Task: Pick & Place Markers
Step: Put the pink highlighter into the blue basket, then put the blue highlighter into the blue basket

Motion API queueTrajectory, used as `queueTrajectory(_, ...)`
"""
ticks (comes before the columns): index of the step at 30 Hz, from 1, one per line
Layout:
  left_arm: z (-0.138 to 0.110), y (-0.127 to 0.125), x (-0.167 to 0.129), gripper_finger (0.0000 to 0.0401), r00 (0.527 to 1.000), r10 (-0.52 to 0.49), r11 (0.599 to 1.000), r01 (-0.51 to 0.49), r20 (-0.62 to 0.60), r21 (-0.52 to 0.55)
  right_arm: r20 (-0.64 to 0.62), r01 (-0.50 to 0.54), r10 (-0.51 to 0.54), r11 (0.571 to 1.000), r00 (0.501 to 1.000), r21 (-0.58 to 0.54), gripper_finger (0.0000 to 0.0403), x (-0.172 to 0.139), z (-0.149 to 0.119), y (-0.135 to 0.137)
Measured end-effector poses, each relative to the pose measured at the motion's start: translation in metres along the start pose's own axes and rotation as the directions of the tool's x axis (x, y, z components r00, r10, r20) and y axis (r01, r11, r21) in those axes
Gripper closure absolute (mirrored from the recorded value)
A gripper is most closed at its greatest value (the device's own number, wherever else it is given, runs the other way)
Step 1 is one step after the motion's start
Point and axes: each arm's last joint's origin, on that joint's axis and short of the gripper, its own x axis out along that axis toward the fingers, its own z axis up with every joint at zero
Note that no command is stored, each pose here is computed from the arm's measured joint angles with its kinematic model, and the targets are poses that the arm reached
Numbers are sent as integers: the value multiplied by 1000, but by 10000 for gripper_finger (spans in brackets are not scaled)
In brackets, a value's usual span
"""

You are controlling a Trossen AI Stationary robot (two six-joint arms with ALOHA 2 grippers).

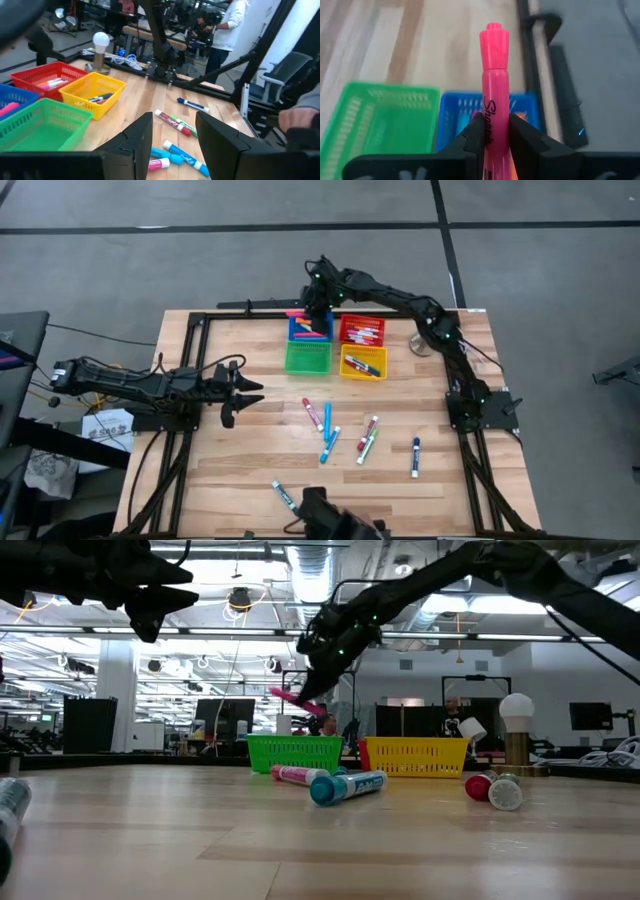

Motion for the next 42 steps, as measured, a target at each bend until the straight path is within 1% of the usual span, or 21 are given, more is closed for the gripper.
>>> queueTrajectory(1,0,0,0,252,1000,2,1000,-2,1,0,-31,-22,23,999,999,26,345,3,-5,0)
queueTrajectory(4,0,1,0,252,1000,9,1000,-9,4,2,-65,-44,48,997,997,70,345,13,-13,0)
queueTrajectory(6,1,2,0,252,1000,15,1000,-15,6,2,-63,-44,49,997,997,71,345,19,-15,-1)
queueTrajectory(11,1,3,0,252,1000,27,1000,-27,9,2,-98,-68,82,988,992,138,345,29,-24,1)
queueTrajectory(26,2,3,0,252,1000,26,1000,-26,16,1,-104,-69,88,983,991,171,342,27,-26,-1)
queueTrajectory(30,2,3,0,252,1000,24,1000,-24,20,0,-109,-77,97,982,989,175,323,30,-28,-1)
queueTrajectory(37,3,3,0,252,999,23,1000,-23,25,-1,-133,-101,127,976,983,191,277,38,-34,2)
queueTrajectory(42,3,3,0,252,999,21,1000,-21,31,-2,-124,-99,123,978,985,182,247,36,-29,2)
